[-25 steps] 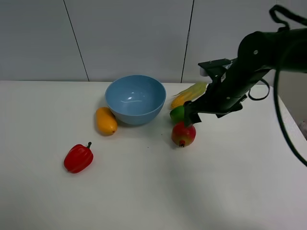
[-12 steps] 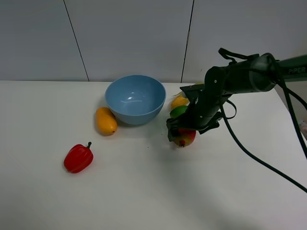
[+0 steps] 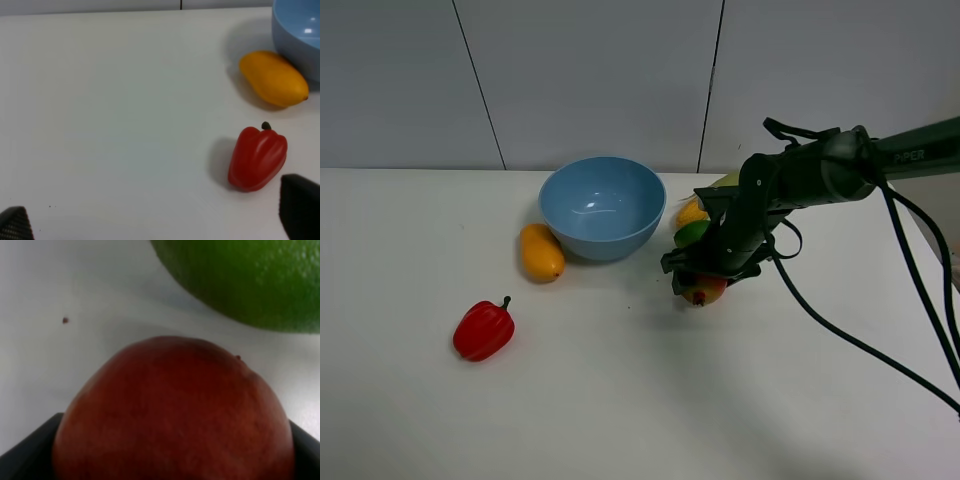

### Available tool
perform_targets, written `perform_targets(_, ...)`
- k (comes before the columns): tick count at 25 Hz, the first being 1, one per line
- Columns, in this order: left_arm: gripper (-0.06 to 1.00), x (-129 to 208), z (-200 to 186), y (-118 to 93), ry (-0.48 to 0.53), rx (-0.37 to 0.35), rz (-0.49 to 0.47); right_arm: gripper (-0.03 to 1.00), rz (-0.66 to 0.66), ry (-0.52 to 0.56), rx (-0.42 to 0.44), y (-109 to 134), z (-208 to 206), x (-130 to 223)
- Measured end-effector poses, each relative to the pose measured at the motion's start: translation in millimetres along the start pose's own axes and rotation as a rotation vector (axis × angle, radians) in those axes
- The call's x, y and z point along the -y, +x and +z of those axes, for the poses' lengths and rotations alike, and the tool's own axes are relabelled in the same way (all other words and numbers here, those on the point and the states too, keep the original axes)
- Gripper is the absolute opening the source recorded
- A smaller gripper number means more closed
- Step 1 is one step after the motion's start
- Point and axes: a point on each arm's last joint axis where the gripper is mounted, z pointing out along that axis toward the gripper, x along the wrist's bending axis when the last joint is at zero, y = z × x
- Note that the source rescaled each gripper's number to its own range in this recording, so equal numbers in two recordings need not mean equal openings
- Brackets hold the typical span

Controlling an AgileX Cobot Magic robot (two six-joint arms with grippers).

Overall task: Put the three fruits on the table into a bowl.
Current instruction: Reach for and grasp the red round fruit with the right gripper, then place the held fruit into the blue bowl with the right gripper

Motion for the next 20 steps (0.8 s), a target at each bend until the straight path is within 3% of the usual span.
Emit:
perform_targets(4,1.00,0,0,0,0.000,0.000,0.000,0.04,0.021,0.007,-0.022,3,-7,1)
perform_targets(7,1.00,0,0,0,0.000,0.000,0.000,0.04,-0.043,-0.018,-0.067,17,-39,0)
perform_targets(12,1.00,0,0,0,0.000,0.000,0.000,0.04,-0.192,-0.298,-0.193,59,-140,-27)
perform_targets(15,1.00,0,0,0,0.000,0.000,0.000,0.04,-0.245,-0.442,-0.218,72,-177,-52)
perform_targets(18,1.00,0,0,0,0.000,0.000,0.000,0.04,-0.270,-0.496,-0.215,82,-173,-82)
perform_targets(20,1.00,0,0,0,0.000,0.000,0.000,0.04,-0.269,-0.482,-0.207,86,-148,-101)
